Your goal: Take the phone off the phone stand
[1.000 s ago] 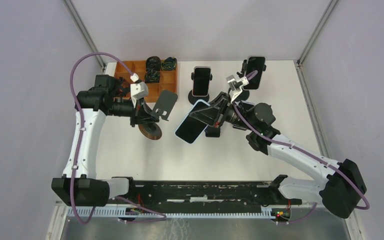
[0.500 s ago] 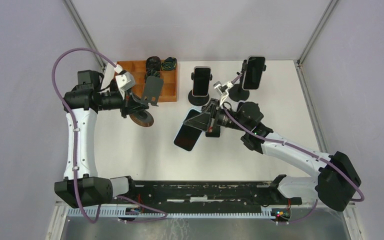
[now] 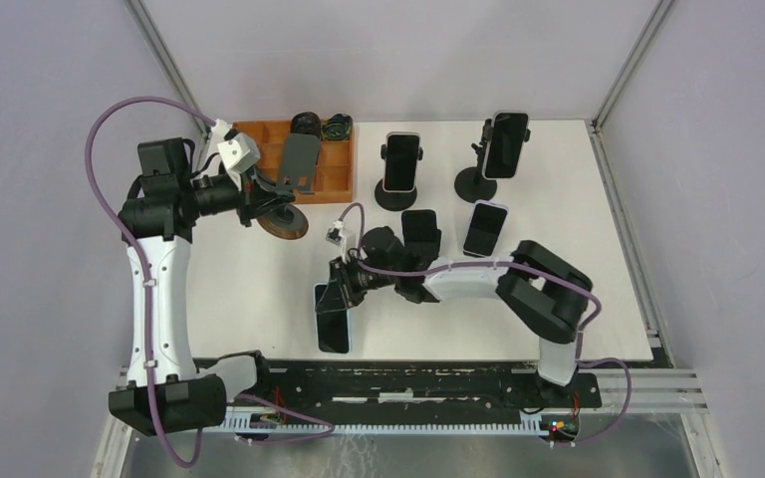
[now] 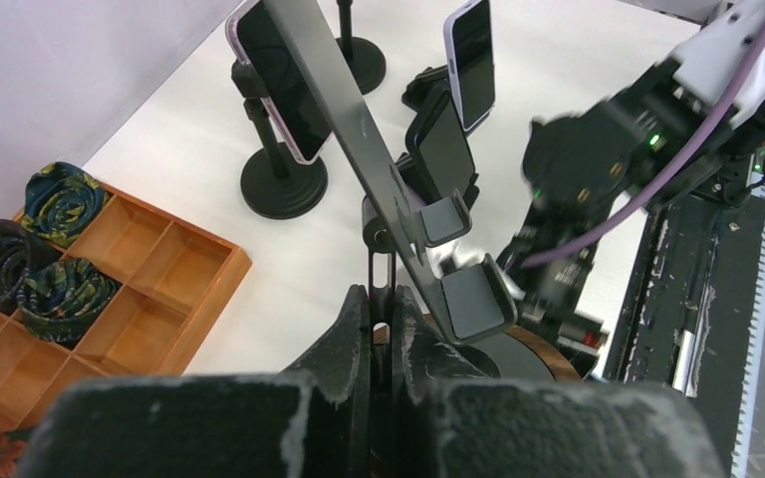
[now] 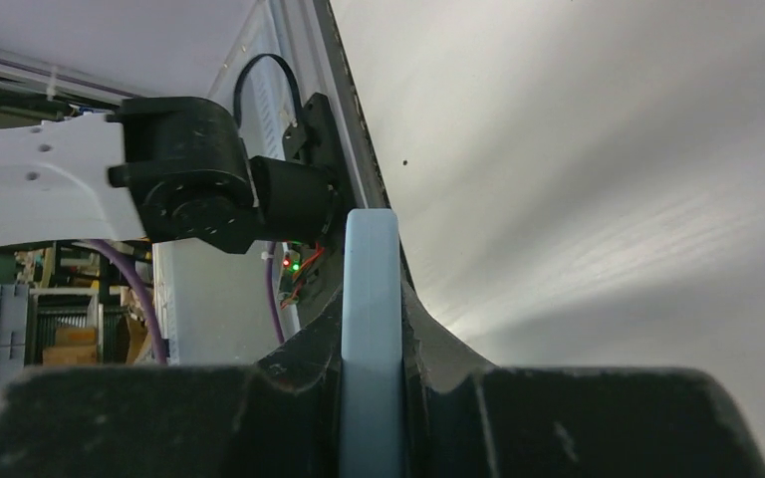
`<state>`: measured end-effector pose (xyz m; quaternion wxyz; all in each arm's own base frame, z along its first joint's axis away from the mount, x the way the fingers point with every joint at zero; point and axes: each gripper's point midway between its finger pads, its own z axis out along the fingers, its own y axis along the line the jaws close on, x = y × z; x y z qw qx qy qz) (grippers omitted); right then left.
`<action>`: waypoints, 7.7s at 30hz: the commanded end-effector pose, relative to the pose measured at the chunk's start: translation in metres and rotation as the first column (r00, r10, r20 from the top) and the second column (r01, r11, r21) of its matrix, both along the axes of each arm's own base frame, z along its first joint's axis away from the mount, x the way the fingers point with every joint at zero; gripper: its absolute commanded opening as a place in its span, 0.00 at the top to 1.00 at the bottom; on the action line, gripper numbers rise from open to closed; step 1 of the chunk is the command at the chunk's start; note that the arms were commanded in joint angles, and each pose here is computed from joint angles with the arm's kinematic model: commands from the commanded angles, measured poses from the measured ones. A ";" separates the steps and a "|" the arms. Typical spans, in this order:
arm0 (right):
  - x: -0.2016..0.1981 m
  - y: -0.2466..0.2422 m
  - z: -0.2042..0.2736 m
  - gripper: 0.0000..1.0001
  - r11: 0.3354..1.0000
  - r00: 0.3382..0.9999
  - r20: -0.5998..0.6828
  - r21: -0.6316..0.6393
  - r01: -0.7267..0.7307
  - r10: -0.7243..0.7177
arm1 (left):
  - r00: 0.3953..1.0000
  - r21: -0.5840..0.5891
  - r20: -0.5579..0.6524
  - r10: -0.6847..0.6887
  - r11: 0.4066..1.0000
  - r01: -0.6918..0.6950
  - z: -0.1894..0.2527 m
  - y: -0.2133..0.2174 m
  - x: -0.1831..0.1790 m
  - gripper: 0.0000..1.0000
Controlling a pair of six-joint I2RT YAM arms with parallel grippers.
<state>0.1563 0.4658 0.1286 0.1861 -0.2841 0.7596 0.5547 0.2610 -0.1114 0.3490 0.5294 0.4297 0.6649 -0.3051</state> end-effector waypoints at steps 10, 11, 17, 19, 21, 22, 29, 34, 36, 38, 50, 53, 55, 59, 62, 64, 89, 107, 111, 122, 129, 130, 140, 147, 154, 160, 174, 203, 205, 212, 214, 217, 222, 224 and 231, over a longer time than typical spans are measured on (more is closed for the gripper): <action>0.024 0.060 -0.024 0.85 0.999 0.995 -0.098 0.037 0.036 -0.033 | 0.998 -0.078 0.013 -0.063 0.995 0.064 0.008 -0.010 -0.011 0.98; 0.025 0.060 -0.031 0.79 0.999 0.994 -0.103 0.020 0.045 -0.043 | 0.998 -0.081 0.012 -0.068 0.994 0.068 0.007 -0.010 -0.012 0.98; 0.047 0.040 -0.053 0.27 0.982 0.988 -0.009 -0.110 0.152 -0.154 | 0.994 -0.089 0.020 -0.104 0.990 0.106 0.005 -0.014 -0.020 0.98; 0.061 0.031 -0.045 0.14 0.970 0.977 0.050 -0.124 0.210 -0.205 | 0.993 -0.096 0.012 -0.120 0.988 0.120 0.003 -0.015 -0.024 0.98; 0.074 0.021 -0.036 0.06 0.957 0.963 0.106 -0.132 0.259 -0.246 | 0.991 -0.093 0.020 -0.134 0.987 0.135 0.002 -0.016 -0.027 0.98; 0.079 0.014 -0.030 0.02 0.948 0.954 0.130 -0.140 0.287 -0.270 | 0.990 -0.091 0.022 -0.138 0.986 0.139 0.002 -0.016 -0.028 0.98; 0.112 -0.014 0.039 0.02 0.918 0.880 0.339 -0.093 0.385 -0.334 | 0.986 -0.103 0.028 -0.167 0.980 0.169 0.002 -0.019 -0.034 0.98; 0.119 -0.037 0.110 0.02 0.944 0.860 0.400 0.048 0.327 -0.318 | 0.981 -0.124 0.032 -0.190 0.973 0.193 0.006 -0.022 -0.040 0.98; 0.106 -0.049 0.143 0.02 0.955 0.863 0.410 0.157 0.252 -0.295 | 0.980 -0.129 0.028 -0.197 0.972 0.199 0.005 -0.023 -0.043 0.98; 0.092 -0.061 0.168 0.02 0.954 0.861 0.430 0.244 0.177 -0.270 | 0.978 -0.132 0.032 -0.207 0.969 0.209 0.005 -0.024 -0.047 0.97; 0.045 -0.066 0.268 0.07 0.810 0.893 0.393 0.583 -0.057 -0.220 | 0.954 -0.162 0.012 -0.300 0.941 0.298 -0.008 -0.040 -0.079 0.92; 0.049 -0.053 0.278 0.11 0.803 0.901 0.385 0.592 -0.073 -0.201 | 0.943 -0.164 -0.008 -0.332 0.931 0.327 -0.010 -0.046 -0.090 0.92; 0.047 -0.047 0.279 0.15 0.802 0.903 0.387 0.591 -0.086 -0.188 | 0.938 -0.169 -0.020 -0.347 0.926 0.339 -0.010 -0.049 -0.096 0.92; 0.039 -0.040 0.283 0.28 0.787 0.905 0.387 0.608 -0.108 -0.175 | 0.932 -0.170 -0.024 -0.362 0.920 0.353 -0.011 -0.051 -0.102 0.92; 0.037 -0.039 0.280 0.56 0.790 0.909 0.381 0.604 -0.106 -0.170 | 0.931 -0.159 -0.039 -0.363 0.922 0.353 -0.017 -0.051 -0.101 0.87; 0.038 -0.040 0.278 0.84 0.801 0.905 0.387 0.590 -0.099 -0.174 | 0.933 -0.144 -0.064 -0.355 0.928 0.343 -0.024 -0.050 -0.099 0.68; 0.031 -0.055 0.195 1.00 0.944 0.811 0.585 0.274 -0.183 -0.012 | 0.921 -0.029 -0.158 -0.356 0.934 0.356 -0.046 -0.050 -0.086 0.02; 0.025 -0.031 0.180 0.84 0.944 0.802 0.597 0.252 -0.212 0.021 | 0.897 0.027 -0.162 -0.412 0.906 0.422 -0.063 -0.057 -0.062 0.98; 0.040 -0.038 0.167 0.46 0.966 0.812 0.584 0.213 -0.145 -0.007 | 0.915 0.100 -0.138 -0.379 0.914 0.393 -0.078 -0.052 -0.039 0.98; 0.089 -0.110 0.157 0.02 0.969 0.788 0.564 0.126 0.212 -0.246 | 0.937 0.152 -0.269 -0.221 0.951 0.268 -0.112 -0.044 0.013 0.98; 0.092 -0.147 0.153 0.02 0.940 0.741 0.593 0.090 0.329 -0.316 | 0.953 0.255 -0.218 -0.211 0.930 0.264 -0.131 -0.034 0.042 0.98; 0.092 -0.152 0.151 0.02 0.935 0.736 0.593 0.089 0.342 -0.326 | 0.952 0.259 -0.213 -0.220 0.927 0.272 -0.133 -0.034 0.045 0.98; 0.095 -0.179 0.129 0.02 0.902 0.726 0.577 0.048 0.429 -0.375 | 0.912 0.214 -0.194 -0.363 0.891 0.400 -0.154 -0.045 0.067 0.98; 0.084 -0.190 0.105 0.02 0.910 0.732 0.583 0.033 0.412 -0.353 | 0.902 0.171 -0.159 -0.402 0.889 0.426 -0.155 -0.035 0.097 0.98; 0.093 -0.203 0.085 0.02 0.887 0.727 0.587 -0.032 0.460 -0.356 | 0.884 0.234 -0.219 -0.413 0.857 0.459 -0.183 -0.023 0.109 0.98; 0.110 -0.208 0.066 0.02 0.840 0.728 0.557 -0.096 0.534 -0.399 | 0.877 0.202 -0.185 -0.443 0.856 0.475 -0.180 -0.020 0.111 0.96; 0.144 -0.223 0.028 0.02 0.715 0.659 0.580 -0.178 0.676 -0.478 | 0.918 0.211 -0.168 -0.358 0.897 0.388 -0.153 -0.003 0.124 0.00; 0.185 -0.216 -0.027 0.02 0.749 0.703 0.538 -0.186 0.636 -0.464 | 0.945 -0.043 -0.303 0.124 0.989 -0.143 0.022 -0.012 0.064 0.00; 0.186 -0.214 -0.028 0.04 0.757 0.704 0.541 -0.174 0.630 -0.461 | 0.946 -0.024 -0.299 0.125 0.990 -0.139 0.016 -0.010 0.063 0.00; 0.190 -0.210 -0.034 0.27 0.781 0.727 0.515 -0.163 0.603 -0.454 | 0.957 0.067 -0.253 0.141 0.989 -0.128 0.000 -0.001 0.056 0.00; 0.189 -0.209 -0.034 0.34 0.788 0.734 0.504 -0.154 0.596 -0.456 | 0.960 0.075 -0.249 0.127 0.991 -0.111 -0.004 -0.001 0.052 0.00; 0.184 -0.204 -0.034 0.48 0.808 0.749 0.485 -0.133 0.573 -0.451 | 0.965 0.082 -0.245 0.097 0.994 -0.079 -0.009 -0.003 0.045 0.00; 0.177 -0.199 -0.033 0.71 0.831 0.770 0.463 -0.116 0.543 -0.438 | 0.966 0.109 -0.257 0.033 0.994 -0.005 -0.020 -0.005 0.033 0.00; 0.174 -0.196 -0.030 0.80 0.843 0.779 0.457 -0.104 0.527 -0.431 | 0.964 0.118 -0.264 0.020 0.993 0.012 -0.027 -0.006 0.031 0.00; 0.156 -0.178 -0.009 1.00 0.906 0.832 0.403 -0.017 0.424 -0.382 | 0.960 0.127 -0.274 -0.052 0.988 0.090 -0.046 -0.013 0.019 0.00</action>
